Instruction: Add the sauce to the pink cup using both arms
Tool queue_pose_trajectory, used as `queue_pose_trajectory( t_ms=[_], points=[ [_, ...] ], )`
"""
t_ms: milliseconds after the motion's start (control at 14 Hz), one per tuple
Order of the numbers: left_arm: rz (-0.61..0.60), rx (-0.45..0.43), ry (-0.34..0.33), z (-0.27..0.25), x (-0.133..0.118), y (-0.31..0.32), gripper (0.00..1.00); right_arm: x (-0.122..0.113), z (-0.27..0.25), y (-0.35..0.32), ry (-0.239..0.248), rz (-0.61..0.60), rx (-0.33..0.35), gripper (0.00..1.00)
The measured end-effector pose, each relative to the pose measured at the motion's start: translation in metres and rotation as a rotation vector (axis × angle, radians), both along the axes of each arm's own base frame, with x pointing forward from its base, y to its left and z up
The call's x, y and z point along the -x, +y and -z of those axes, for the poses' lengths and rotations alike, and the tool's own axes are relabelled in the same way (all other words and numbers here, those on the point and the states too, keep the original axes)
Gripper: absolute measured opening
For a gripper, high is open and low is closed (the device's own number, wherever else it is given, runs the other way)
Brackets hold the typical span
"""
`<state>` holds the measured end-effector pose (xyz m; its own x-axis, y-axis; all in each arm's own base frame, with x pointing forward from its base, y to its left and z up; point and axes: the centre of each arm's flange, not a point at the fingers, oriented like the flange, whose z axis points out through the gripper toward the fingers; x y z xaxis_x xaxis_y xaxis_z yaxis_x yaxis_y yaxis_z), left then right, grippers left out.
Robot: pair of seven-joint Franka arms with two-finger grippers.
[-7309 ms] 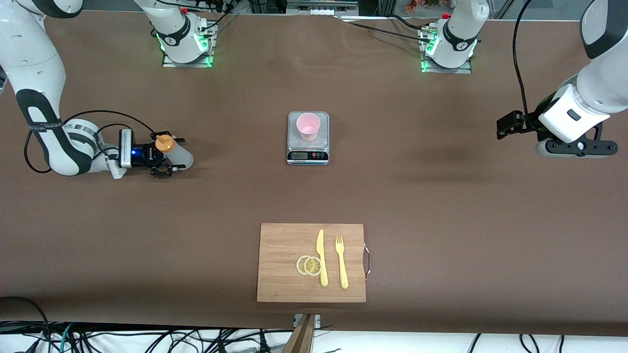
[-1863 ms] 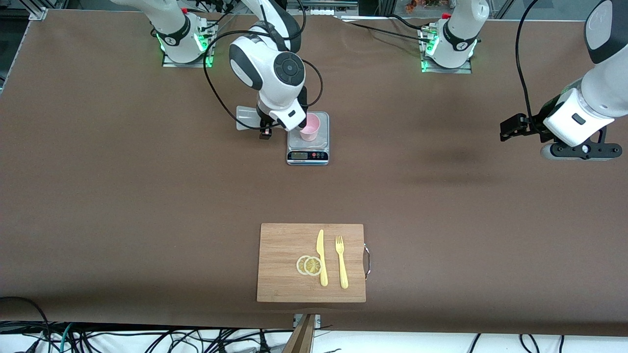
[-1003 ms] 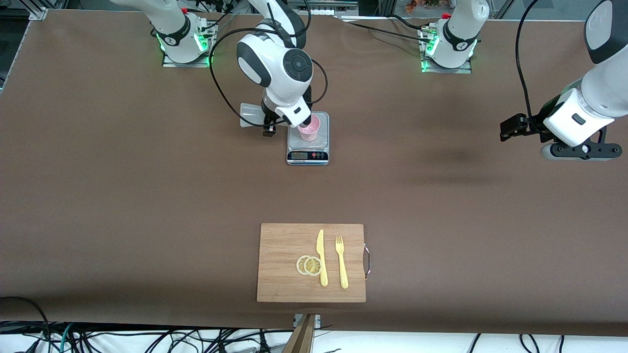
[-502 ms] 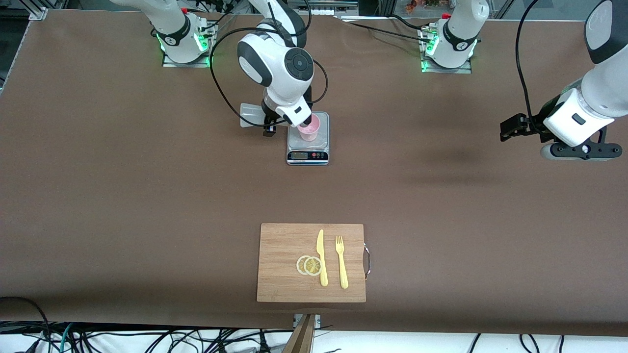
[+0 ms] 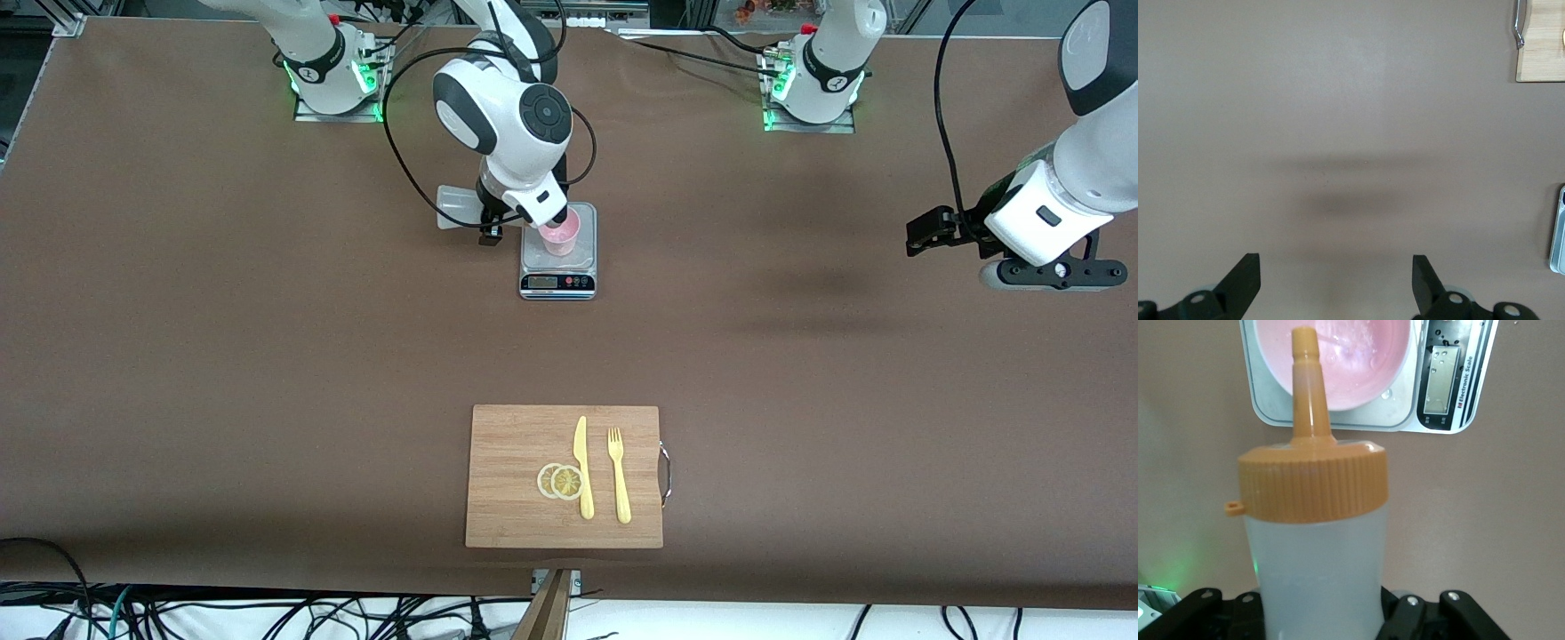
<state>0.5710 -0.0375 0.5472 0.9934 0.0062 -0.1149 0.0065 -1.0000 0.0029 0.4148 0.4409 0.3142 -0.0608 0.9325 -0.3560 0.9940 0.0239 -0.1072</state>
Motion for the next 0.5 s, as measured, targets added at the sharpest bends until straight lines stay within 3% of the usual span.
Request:
queue_pose_trajectory(
  t_ms=[502],
  points=[
    [0.000, 0.000, 0.000, 0.0000, 0.0000, 0.0000, 1.00, -0.0001, -0.0001, -0.0003, 0.000, -0.005, 0.002, 0.27]
  ],
)
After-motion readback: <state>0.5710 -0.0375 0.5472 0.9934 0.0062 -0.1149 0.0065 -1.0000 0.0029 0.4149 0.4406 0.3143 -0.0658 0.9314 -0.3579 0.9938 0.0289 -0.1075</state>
